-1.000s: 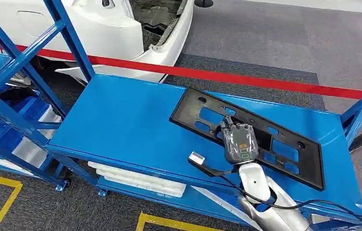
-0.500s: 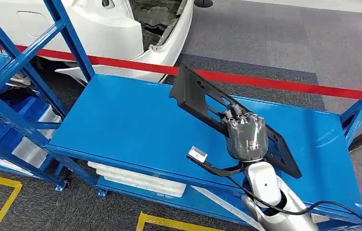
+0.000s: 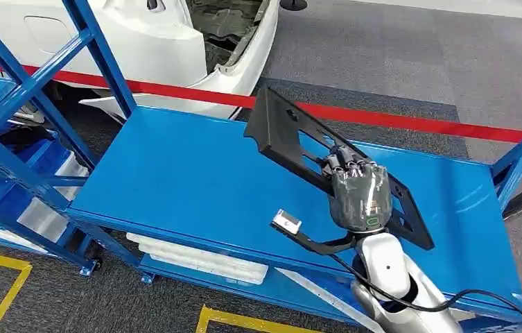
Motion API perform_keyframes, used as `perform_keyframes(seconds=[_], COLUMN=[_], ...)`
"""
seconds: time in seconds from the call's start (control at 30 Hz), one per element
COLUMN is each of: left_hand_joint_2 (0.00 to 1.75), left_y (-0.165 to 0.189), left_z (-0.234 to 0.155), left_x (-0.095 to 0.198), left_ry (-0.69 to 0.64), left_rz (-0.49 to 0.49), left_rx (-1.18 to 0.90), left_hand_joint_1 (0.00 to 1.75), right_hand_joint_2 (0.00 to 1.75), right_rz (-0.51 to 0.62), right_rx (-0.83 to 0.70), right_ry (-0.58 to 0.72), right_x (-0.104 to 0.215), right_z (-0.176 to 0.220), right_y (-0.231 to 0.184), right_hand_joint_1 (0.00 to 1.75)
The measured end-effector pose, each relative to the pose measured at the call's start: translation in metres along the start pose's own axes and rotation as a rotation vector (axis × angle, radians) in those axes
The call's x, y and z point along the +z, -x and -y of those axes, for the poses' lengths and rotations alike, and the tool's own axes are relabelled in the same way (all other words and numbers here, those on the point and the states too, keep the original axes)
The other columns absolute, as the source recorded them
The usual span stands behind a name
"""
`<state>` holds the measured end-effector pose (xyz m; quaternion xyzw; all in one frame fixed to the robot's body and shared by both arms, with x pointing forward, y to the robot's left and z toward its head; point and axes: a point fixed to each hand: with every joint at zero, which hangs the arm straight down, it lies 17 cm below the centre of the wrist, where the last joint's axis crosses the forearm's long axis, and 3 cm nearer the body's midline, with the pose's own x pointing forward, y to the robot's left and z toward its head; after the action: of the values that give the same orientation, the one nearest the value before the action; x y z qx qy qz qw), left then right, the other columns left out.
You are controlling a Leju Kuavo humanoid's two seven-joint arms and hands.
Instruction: Take the parts from the cabinet and place them on the table.
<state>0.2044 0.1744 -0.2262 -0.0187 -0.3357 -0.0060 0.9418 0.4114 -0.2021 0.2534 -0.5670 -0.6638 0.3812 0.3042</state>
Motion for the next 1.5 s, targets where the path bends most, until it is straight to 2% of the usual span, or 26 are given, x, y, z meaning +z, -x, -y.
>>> perform_keyframes(seconds=[0.17, 0.27, 0.5, 0.67, 0.87, 1.1, 1.13, 1.5], left_hand_joint_2=[0.00, 0.00, 0.00, 0.00, 0.00, 0.00, 1.75, 1.75], left_y=[0.000, -0.002, -0.004, -0.013, -0.016, -0.016, -0.016, -0.017], left_z=[0.001, 0.002, 0.004, 0.007, 0.009, 0.009, 0.009, 0.010], left_x=[0.000, 0.000, 0.000, -0.002, -0.003, -0.003, -0.003, -0.001], left_ry=[0.008, 0.011, 0.024, 0.040, 0.044, 0.044, 0.044, 0.051], left_rz=[-0.001, 0.001, 0.015, 0.032, 0.036, 0.040, 0.042, 0.070], left_rx=[-0.004, -0.004, -0.009, -0.007, -0.006, -0.005, -0.005, -0.010], left_hand_joint_1=[0.00, 0.00, 0.00, 0.00, 0.00, 0.00, 0.00, 0.00], right_hand_joint_2=[1.75, 1.75, 1.75, 1.75, 1.75, 1.75, 1.75, 1.75], right_rz=[-0.021, 0.012, 0.121, 0.294, 0.441, 0.512, 0.527, 0.565], right_rx=[0.050, 0.075, 0.070, 0.203, 0.167, 0.147, 0.145, 0.133], right_ry=[0.020, 0.045, 0.031, 0.001, 0.047, 0.044, 0.040, -0.006], right_x=[-0.014, -0.025, -0.026, -0.045, -0.029, -0.015, -0.013, -0.001], right_z=[0.017, 0.035, 0.058, 0.078, 0.096, 0.096, 0.095, 0.086], right_y=[0.013, 0.006, -0.036, -0.082, -0.130, -0.152, -0.155, -0.169], right_hand_joint_1=[1.75, 1.75, 1.75, 1.75, 1.75, 1.75, 1.75, 1.75])
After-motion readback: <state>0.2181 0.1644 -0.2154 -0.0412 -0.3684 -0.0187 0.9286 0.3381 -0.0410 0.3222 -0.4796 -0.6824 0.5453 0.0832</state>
